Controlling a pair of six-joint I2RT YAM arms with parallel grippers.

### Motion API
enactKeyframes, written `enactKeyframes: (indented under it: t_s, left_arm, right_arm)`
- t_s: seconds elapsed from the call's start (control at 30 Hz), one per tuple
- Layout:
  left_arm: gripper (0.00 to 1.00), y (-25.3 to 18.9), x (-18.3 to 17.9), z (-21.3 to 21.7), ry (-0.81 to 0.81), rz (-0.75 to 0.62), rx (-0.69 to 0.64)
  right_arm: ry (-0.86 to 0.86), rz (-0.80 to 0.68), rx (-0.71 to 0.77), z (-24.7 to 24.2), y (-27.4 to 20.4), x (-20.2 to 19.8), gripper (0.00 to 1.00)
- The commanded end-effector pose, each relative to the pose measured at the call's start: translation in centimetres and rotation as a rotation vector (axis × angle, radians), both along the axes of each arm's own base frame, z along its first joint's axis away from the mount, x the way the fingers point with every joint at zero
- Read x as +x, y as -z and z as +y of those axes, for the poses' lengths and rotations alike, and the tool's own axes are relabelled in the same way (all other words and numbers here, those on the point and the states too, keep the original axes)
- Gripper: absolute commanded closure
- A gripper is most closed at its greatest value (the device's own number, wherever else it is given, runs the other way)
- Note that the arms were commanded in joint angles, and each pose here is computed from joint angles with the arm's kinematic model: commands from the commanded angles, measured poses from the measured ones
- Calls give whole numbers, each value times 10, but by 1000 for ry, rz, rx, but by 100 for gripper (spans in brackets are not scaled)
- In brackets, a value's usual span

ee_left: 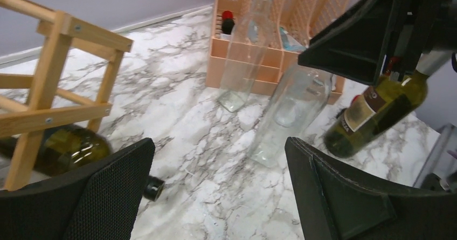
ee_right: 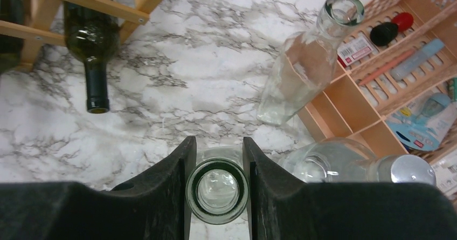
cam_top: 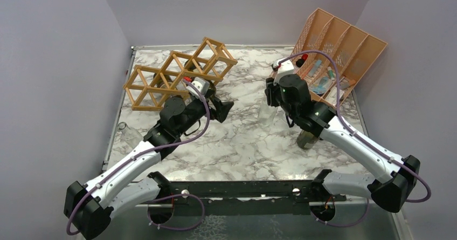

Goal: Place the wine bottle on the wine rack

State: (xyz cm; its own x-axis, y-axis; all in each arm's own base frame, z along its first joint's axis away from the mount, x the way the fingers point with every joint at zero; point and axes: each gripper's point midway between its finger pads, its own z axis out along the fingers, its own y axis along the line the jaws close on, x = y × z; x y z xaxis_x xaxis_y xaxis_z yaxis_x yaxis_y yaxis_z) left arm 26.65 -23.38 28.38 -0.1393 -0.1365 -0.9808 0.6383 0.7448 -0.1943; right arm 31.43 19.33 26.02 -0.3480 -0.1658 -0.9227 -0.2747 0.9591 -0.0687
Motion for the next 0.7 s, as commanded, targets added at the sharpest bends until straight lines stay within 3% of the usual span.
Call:
enactKeyframes:
  t_s: [0.0, 0.33, 0.47, 0.67]
  left_arm:
    - [3, -9, -17, -37, 206, -32, -44]
    - [1, 29, -36, -89, 341, -135, 65]
    - [1, 40, -29, -95, 300, -171, 115]
    - [1, 35, -26, -99, 283, -255, 68]
  right_arm:
    - [-126, -93, 143, 20, -61, -9, 99]
    - [-299, -65, 291, 44, -103, -39, 99]
    - [-387, -66, 331, 53, -117, -52, 99]
    - [-461, -63, 351, 60, -124, -64, 99]
